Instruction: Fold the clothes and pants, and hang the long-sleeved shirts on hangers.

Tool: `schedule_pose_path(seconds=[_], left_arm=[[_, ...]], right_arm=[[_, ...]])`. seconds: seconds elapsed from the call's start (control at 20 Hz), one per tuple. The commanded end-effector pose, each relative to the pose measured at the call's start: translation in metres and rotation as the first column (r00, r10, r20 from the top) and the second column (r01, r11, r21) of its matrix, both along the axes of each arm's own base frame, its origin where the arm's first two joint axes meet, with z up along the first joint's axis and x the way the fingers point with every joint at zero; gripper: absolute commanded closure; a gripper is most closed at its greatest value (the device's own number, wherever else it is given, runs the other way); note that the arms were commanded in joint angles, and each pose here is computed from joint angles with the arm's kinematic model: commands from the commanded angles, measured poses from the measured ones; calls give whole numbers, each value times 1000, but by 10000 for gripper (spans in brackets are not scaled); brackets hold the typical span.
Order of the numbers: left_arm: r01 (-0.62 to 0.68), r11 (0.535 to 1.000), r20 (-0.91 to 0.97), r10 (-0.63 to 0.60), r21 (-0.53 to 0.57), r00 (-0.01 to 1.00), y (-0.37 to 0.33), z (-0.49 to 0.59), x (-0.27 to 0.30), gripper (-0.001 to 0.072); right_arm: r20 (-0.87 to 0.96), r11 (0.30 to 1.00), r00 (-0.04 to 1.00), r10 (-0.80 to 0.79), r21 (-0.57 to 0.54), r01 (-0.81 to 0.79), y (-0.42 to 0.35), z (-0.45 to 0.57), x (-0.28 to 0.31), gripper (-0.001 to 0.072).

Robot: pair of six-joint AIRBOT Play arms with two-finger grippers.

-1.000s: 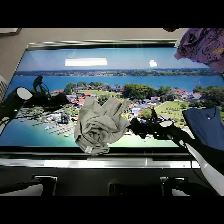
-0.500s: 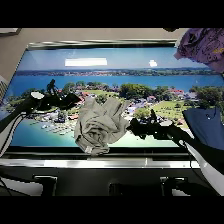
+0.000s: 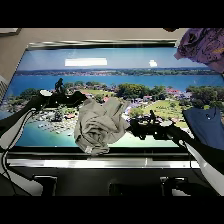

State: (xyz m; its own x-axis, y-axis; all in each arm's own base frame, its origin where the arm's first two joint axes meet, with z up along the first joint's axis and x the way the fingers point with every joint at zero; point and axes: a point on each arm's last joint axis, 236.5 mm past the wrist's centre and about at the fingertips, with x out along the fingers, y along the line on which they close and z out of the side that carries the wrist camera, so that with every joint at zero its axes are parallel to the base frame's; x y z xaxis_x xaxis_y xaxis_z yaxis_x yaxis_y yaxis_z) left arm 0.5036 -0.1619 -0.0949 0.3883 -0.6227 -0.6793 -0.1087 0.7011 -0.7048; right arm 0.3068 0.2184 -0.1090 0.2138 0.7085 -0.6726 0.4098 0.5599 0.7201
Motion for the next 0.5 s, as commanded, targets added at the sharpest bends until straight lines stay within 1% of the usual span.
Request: schedule_pose_path(seconds=[0.0, 0.05, 0.1, 0.15, 0.2, 0.25, 0.3, 0.35, 0.45], left_arm=[[16, 1000, -22, -15, 8, 1000, -5, -12, -3, 192], [22, 1000, -23, -22, 8, 999, -8, -12, -5, 193], [30, 1000, -23, -30, 8, 999, -12, -12, -6, 223], [38, 999, -24, -38, 8, 999, -16, -12, -7, 269], [46, 999, -25, -46, 7, 999, -20, -12, -9, 359], [53, 999, -28, -53, 5, 998, -23, -12, -11, 466], [64, 998, -29, -64, -1, 998, -25, -10, -12, 643], [73, 997, -24, -73, -11, 997, -25, -4, -10, 685], [103, 994, 14, -103, -28, 995, -24, 21, -1, 686]], right_arm=[[-5, 1000, 1000, 9, 12, -9, 3, 2, -2, 680], [-5, 1000, 1000, 10, 13, -10, 3, 2, -2, 680], [-6, 1000, 1000, 12, 14, -12, 3, 2, -3, 680], [-6, 1000, 1000, 12, 14, -12, 3, 3, -3, 680], [-5, 1000, 1000, 12, 13, -12, 3, 3, -3, 680], [3, 1000, 1000, 14, 9, -14, 2, 3, -2, 680], [23, 1000, 1000, 15, 1, -15, 1, 4, 1, 680], [55, 1000, 998, 16, -7, -15, 0, 9, 5, 680], [166, 1000, 986, 11, -29, -6, -5, 32, 19, 681]])
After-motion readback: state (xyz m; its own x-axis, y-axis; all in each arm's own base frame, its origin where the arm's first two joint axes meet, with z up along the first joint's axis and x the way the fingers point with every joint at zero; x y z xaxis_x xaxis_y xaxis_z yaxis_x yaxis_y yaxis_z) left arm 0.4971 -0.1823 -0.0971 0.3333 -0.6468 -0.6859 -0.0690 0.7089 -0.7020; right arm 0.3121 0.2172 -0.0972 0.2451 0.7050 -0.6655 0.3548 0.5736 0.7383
